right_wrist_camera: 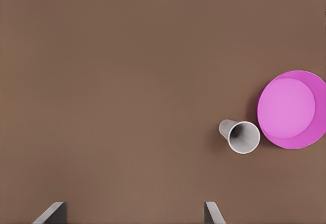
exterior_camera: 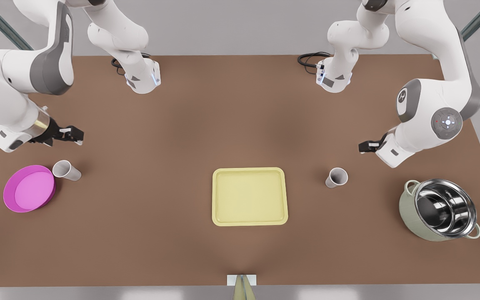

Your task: Use both arms to respectively pick up the white IKEA cups from the middle-left and middle-right positions, then place the white IKEA cups onto the middle-middle tray, ensuring that the cups remain upright and do not tip over

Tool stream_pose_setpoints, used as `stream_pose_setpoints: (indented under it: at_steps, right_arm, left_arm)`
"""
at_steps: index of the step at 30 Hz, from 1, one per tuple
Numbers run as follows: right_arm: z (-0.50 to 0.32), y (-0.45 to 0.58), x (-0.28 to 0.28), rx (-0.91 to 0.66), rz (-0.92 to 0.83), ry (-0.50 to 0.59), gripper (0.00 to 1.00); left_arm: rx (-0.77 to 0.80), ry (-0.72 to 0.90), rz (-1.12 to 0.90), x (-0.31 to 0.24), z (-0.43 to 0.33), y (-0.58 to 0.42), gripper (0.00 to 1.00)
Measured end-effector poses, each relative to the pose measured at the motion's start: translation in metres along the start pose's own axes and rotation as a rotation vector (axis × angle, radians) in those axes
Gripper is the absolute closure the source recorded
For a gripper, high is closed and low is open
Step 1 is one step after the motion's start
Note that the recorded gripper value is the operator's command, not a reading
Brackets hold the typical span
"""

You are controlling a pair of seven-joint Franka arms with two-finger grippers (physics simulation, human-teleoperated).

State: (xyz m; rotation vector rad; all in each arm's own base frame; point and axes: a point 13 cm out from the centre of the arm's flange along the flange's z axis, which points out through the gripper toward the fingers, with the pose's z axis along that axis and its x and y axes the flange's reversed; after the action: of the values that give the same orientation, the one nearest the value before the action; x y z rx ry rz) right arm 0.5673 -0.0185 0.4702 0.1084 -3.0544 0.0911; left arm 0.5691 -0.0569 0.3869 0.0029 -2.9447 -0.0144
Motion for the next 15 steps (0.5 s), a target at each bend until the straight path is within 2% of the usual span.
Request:
stream_pose_setpoints:
  at_steps: [3, 8, 15]
  right_arm:
    - [0.014, -0.007, -0.007, -0.002, 0.001, 0.014, 0.00]
    - [0.145, -0.132, -0.039, -0.050, 0.139, 0.145, 0.00]
    - [0.265, -0.211, -0.048, -0.103, 0.173, 0.161, 0.00]
  left_arm:
    - [-0.002, 0.035, -0.014, -0.015, 0.037, 0.001, 0.00]
    - [-0.015, 0.119, -0.055, -0.031, 0.182, 0.017, 0.00]
    - [-0.003, 0.027, -0.075, -0.046, 0.241, 0.020, 0.00]
